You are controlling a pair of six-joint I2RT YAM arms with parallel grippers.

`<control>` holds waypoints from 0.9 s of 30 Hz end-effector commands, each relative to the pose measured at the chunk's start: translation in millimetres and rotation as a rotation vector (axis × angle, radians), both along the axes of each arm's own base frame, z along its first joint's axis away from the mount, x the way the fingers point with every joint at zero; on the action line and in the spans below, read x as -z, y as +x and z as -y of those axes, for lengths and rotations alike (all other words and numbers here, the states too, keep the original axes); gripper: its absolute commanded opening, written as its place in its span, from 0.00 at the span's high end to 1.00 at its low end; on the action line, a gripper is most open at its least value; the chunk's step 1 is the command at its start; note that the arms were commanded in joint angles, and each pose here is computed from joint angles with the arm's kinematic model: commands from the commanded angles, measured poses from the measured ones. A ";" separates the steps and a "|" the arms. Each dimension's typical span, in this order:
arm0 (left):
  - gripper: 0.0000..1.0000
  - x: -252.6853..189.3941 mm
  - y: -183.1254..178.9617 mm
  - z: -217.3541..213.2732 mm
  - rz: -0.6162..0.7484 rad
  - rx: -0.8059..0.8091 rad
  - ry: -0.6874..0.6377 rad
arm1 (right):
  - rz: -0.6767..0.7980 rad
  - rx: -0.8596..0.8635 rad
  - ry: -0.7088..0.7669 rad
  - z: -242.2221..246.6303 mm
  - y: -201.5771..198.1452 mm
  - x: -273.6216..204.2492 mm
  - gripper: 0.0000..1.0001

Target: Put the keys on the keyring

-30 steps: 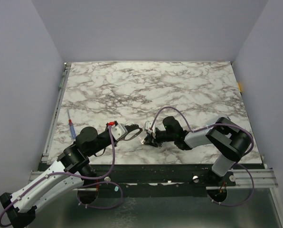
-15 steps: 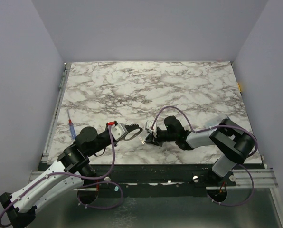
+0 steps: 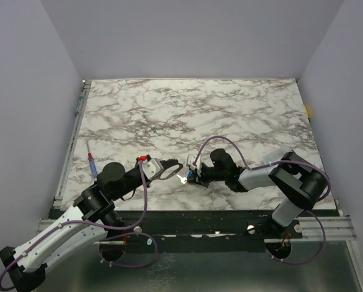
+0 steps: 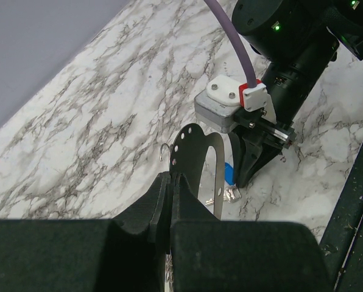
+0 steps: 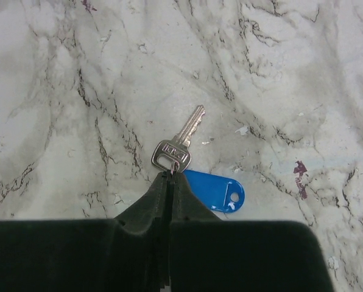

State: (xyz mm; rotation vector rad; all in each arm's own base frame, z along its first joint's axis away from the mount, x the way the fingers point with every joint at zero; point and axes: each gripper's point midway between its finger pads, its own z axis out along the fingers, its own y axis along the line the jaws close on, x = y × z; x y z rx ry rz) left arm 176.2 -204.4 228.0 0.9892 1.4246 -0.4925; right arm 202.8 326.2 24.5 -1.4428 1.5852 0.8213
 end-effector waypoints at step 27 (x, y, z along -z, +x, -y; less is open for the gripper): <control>1.00 -7.0 -50.0 38.5 -0.022 0.362 -0.067 | 0.188 0.240 0.190 29.9 17.2 -123.6 0.99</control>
